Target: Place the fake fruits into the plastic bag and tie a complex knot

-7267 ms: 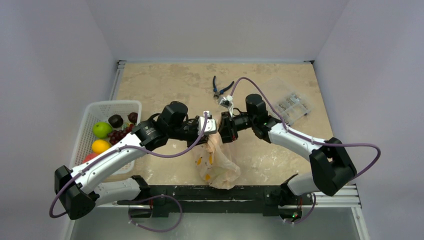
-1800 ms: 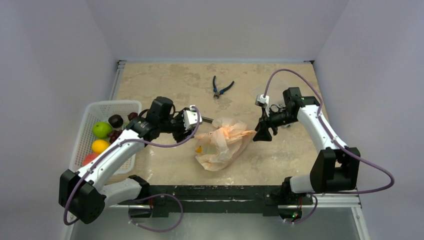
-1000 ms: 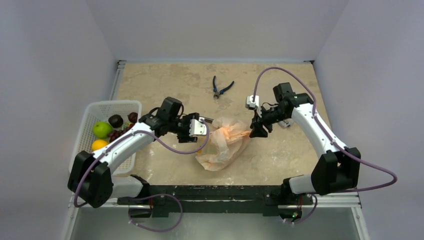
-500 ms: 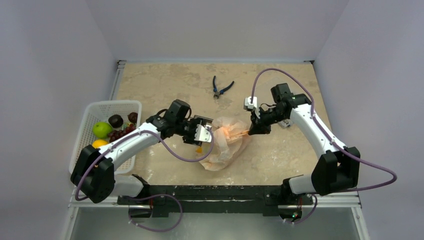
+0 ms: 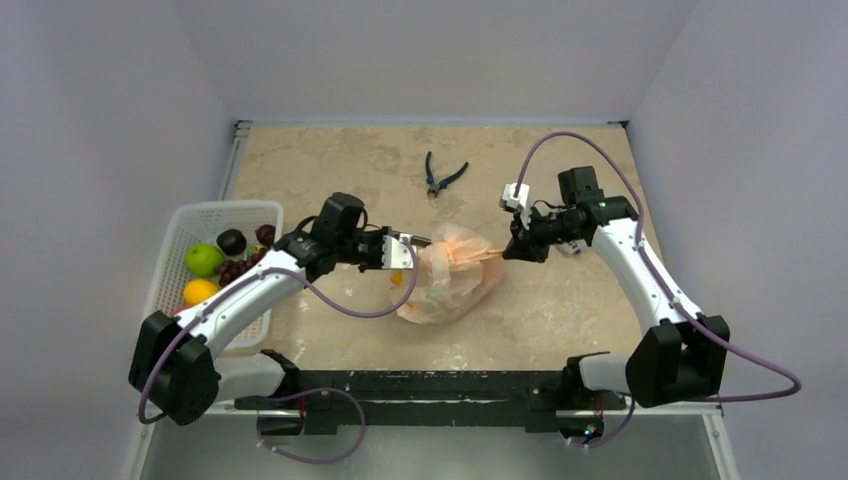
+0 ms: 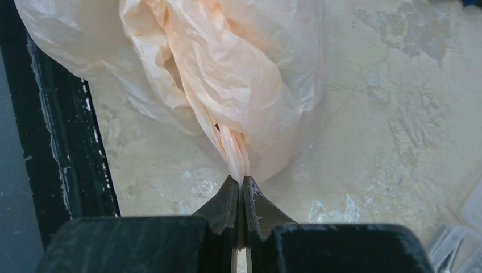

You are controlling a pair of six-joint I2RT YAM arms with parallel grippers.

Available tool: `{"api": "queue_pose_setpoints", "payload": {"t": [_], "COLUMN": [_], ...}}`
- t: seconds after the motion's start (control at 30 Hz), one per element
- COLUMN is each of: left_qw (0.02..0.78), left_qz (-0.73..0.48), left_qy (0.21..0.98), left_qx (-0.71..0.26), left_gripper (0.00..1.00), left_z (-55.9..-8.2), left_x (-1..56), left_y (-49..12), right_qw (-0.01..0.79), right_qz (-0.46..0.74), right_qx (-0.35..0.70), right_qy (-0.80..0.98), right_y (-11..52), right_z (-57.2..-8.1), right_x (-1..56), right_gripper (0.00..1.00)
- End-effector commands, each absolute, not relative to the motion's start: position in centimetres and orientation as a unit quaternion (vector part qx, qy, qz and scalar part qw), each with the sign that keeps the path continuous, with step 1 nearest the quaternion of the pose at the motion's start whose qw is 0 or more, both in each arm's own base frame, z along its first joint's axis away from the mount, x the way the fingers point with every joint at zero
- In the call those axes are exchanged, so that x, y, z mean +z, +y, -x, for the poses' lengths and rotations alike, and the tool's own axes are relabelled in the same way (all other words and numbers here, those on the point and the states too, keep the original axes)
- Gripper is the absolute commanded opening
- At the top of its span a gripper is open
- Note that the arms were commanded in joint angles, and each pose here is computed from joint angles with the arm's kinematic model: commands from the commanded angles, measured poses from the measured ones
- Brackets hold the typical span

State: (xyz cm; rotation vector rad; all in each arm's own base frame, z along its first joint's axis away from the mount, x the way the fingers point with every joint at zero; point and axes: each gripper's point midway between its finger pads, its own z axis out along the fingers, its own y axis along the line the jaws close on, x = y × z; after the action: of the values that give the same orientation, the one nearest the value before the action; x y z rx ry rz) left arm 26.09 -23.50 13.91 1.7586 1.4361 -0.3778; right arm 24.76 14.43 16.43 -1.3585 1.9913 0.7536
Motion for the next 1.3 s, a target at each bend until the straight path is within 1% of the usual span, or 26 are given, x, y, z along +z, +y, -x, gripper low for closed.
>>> {"api": "queue_pose_setpoints", "payload": {"t": [0.0,0.17,0.3,0.47,0.57,0.73,0.77,0.8,0.83,0.87,0.97,1.0,1.03,1.1,1.17,1.27], "left_qw": [0.396,0.384,0.376,0.364,0.368,0.387,0.389,0.39,0.391,0.391,0.396,0.398,0.4,0.4,0.401,0.398], "left_qz": [-0.662,-0.64,-0.63,-0.627,-0.625,-0.62,-0.619,-0.619,-0.619,-0.62,-0.624,-0.625,-0.627,-0.63,-0.628,-0.627], "left_qy": [0.629,0.661,0.678,0.687,0.686,0.678,0.676,0.674,0.672,0.67,0.662,0.659,0.656,0.653,0.654,0.657], "left_qx": [-0.099,-0.077,-0.057,-0.048,-0.056,-0.084,-0.095,-0.105,-0.111,-0.112,-0.125,-0.128,-0.131,-0.13,-0.13,-0.129], "left_gripper": [0.0,0.0,0.0,0.0,0.0,0.0,0.0,0.0,0.0,0.0,0.0,0.02,0.05,0.06,0.06,0.06], "left_z": [-26.6,-26.9,-27.9,-28.7,-28.7,-28.1,-27.8,-27.6,-27.4,-27.2,-26.6,-26.4,-26.3,-26.2,-26.2,-26.3], "left_x": [13.7,12.2,10.6,9.8,10.0,12.5,13.2,13.8,14.2,14.4,15.1,15.3,15.4,15.4,15.6,15.4], "left_y": [-18.3,-15.2,-12.9,-11.7,-12.0,-14.8,-15.5,-16.2,-16.7,-17.1,-18.2,-18.5,-18.9,-19.3,-19.5,-19.5], "right_qw": [0.311,0.304,0.283,0.264,0.259,0.279,0.279,0.281,0.289,0.293,0.306,0.309,0.306,0.301,0.301,0.296], "right_qz": [0.475,0.446,0.43,0.414,0.422,0.446,0.453,0.459,0.461,0.456,0.466,0.471,0.48,0.481,0.476,0.483], "right_qx": [0.195,0.131,0.109,0.097,0.112,0.195,0.216,0.239,0.254,0.264,0.261,0.262,0.263,0.264,0.259,0.257], "right_qy": [0.8,0.832,0.851,0.866,0.861,0.828,0.818,0.809,0.8,0.798,0.788,0.784,0.779,0.78,0.785,0.783], "right_y": [9.4,4.7,1.5,-1.1,-0.9,3.4,4.3,5.2,6.0,6.7,9.1,10.0,11.0,12.0,12.1,12.3], "right_z": [-26.5,-27.3,-27.2,-27.6,-27.1,-25.9,-25.4,-25.0,-24.9,-24.9,-25.2,-25.2,-25.1,-25.2,-25.8,-26.0], "right_x": [15.7,13.1,10.1,8.3,8.3,11.3,12.1,13.0,14.1,14.9,16.3,16.4,16.3,15.8,15.4,14.8], "right_gripper": [0.0,0.0,0.0,0.0,0.0,0.0,0.11,0.37,0.55,0.64,0.75,0.83,0.92,0.94,0.91,0.9]}}
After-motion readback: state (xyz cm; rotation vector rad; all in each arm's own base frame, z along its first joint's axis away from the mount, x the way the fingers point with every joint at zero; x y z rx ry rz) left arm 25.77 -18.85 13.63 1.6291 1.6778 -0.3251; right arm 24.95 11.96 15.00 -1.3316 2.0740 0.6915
